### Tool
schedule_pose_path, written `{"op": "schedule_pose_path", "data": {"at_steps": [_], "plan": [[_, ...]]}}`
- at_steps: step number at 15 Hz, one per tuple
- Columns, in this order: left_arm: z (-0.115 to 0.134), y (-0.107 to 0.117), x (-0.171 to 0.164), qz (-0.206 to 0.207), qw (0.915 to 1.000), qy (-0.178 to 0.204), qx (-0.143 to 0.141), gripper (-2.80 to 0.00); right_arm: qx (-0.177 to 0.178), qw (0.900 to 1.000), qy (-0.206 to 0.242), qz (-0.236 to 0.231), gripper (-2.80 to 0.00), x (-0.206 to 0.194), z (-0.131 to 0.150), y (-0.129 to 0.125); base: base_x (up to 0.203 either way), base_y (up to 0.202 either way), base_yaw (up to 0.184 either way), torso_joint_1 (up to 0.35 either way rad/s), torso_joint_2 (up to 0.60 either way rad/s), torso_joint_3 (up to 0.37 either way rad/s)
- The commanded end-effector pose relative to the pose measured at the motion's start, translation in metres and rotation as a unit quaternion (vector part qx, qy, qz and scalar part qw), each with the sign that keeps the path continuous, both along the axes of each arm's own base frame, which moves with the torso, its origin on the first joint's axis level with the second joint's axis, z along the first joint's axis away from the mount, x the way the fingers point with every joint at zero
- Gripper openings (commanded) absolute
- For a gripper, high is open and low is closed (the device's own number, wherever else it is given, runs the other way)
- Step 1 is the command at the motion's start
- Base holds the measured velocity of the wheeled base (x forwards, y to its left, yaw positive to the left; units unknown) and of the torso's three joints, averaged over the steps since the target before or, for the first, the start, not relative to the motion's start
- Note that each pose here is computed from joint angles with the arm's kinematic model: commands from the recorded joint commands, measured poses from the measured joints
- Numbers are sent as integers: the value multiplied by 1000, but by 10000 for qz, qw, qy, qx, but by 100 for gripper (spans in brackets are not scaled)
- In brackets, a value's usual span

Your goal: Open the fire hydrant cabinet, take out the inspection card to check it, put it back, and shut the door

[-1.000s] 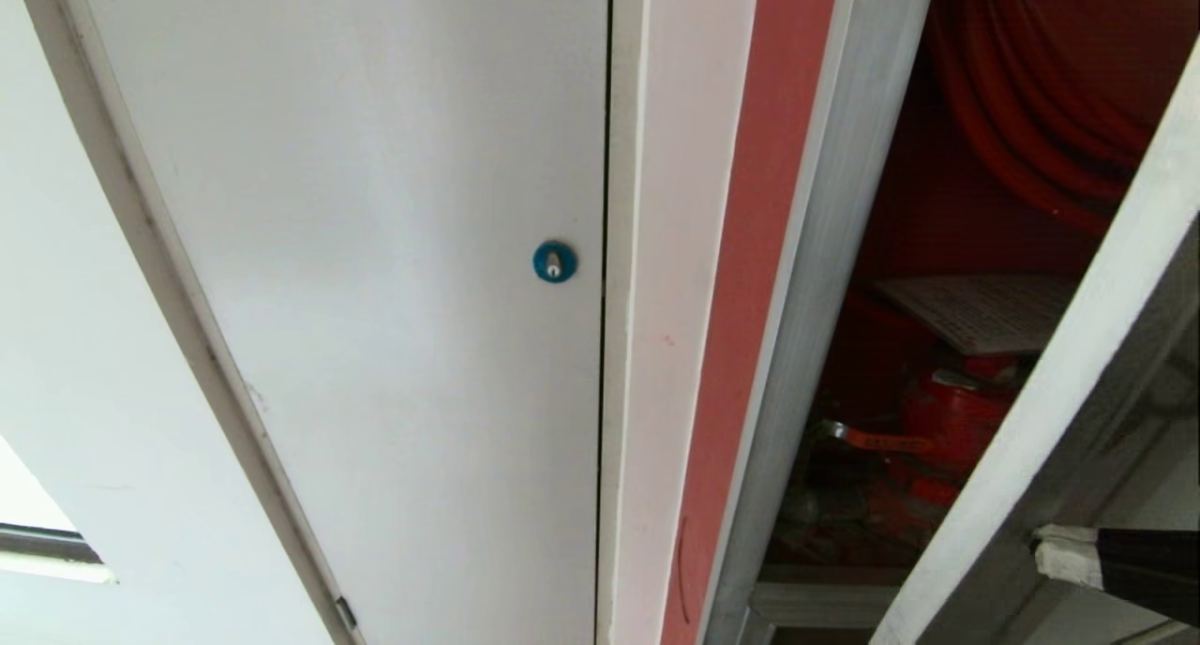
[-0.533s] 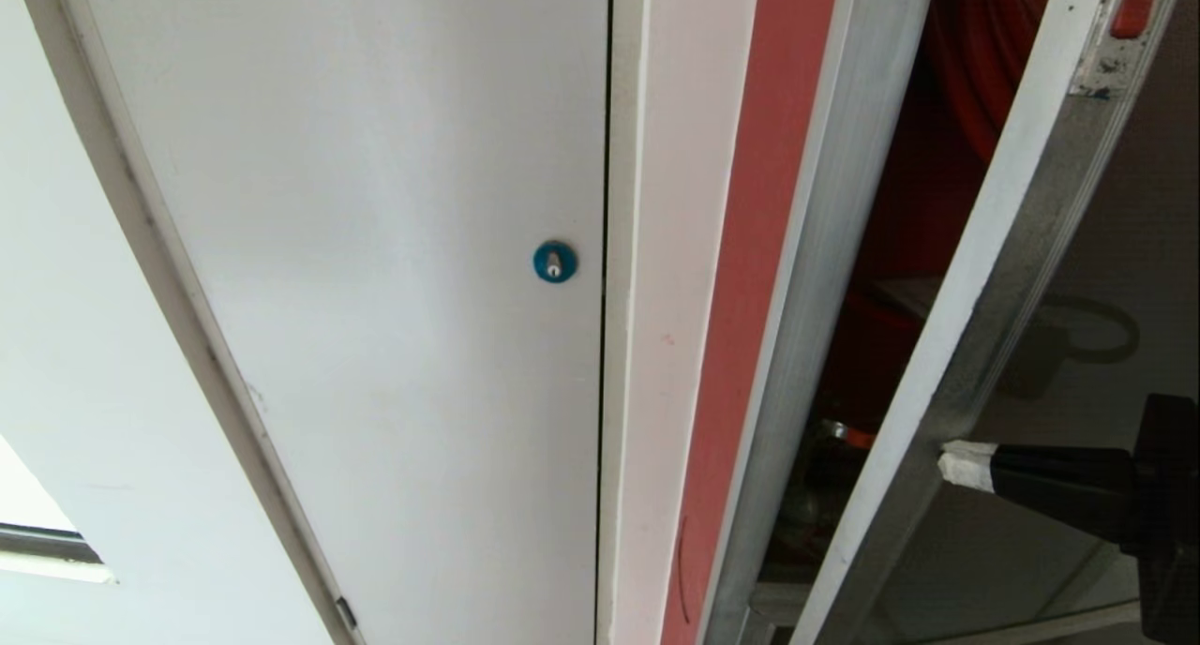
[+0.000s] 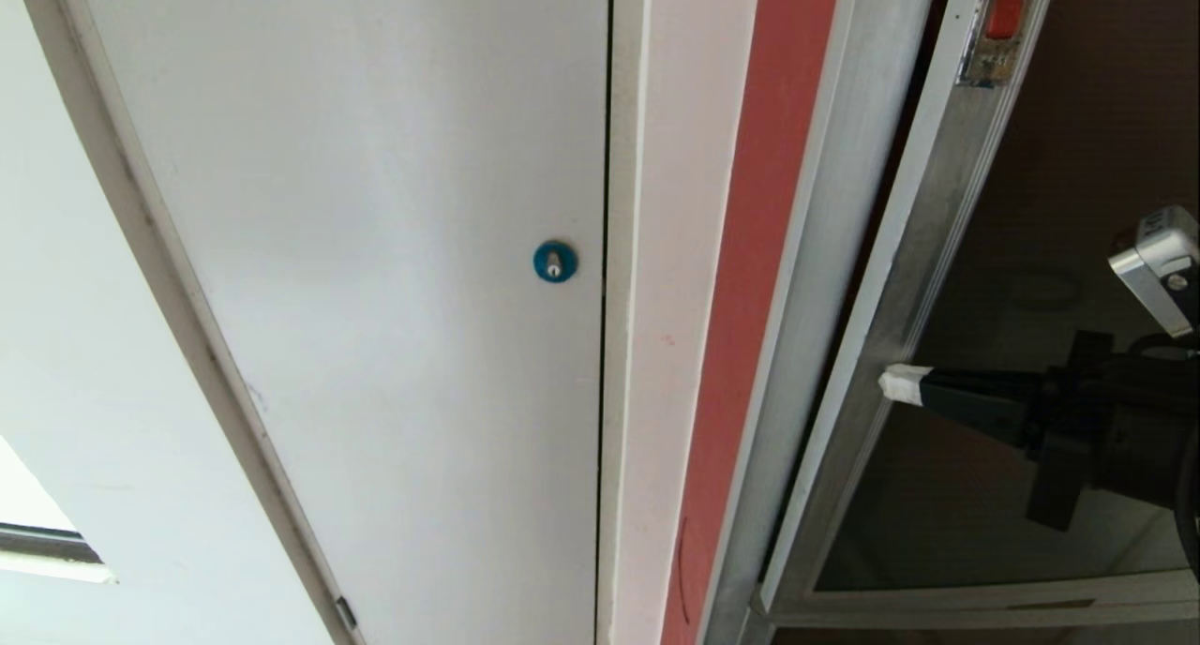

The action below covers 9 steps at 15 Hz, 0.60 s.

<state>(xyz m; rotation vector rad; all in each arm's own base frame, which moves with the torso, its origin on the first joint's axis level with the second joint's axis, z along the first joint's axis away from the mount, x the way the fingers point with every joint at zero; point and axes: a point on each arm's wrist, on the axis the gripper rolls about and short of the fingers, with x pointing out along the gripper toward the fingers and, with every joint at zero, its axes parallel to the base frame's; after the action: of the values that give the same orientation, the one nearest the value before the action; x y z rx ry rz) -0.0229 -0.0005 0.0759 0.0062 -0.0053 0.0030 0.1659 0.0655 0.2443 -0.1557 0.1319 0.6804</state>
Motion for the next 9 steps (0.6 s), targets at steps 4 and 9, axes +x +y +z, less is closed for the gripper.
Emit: {"op": "schedule_pose_path", "data": {"at_steps": [4,9], "plan": [[-1,0,0,0,10000,11,0,-280,-32,9999,47,-144,-280,20,1,6,0,0,0,0,0,0],[-1,0,0,0,10000,11,0,-280,21,9993,-37,-370,-280,30,0,8,0,0,0,0,0,0]]}}
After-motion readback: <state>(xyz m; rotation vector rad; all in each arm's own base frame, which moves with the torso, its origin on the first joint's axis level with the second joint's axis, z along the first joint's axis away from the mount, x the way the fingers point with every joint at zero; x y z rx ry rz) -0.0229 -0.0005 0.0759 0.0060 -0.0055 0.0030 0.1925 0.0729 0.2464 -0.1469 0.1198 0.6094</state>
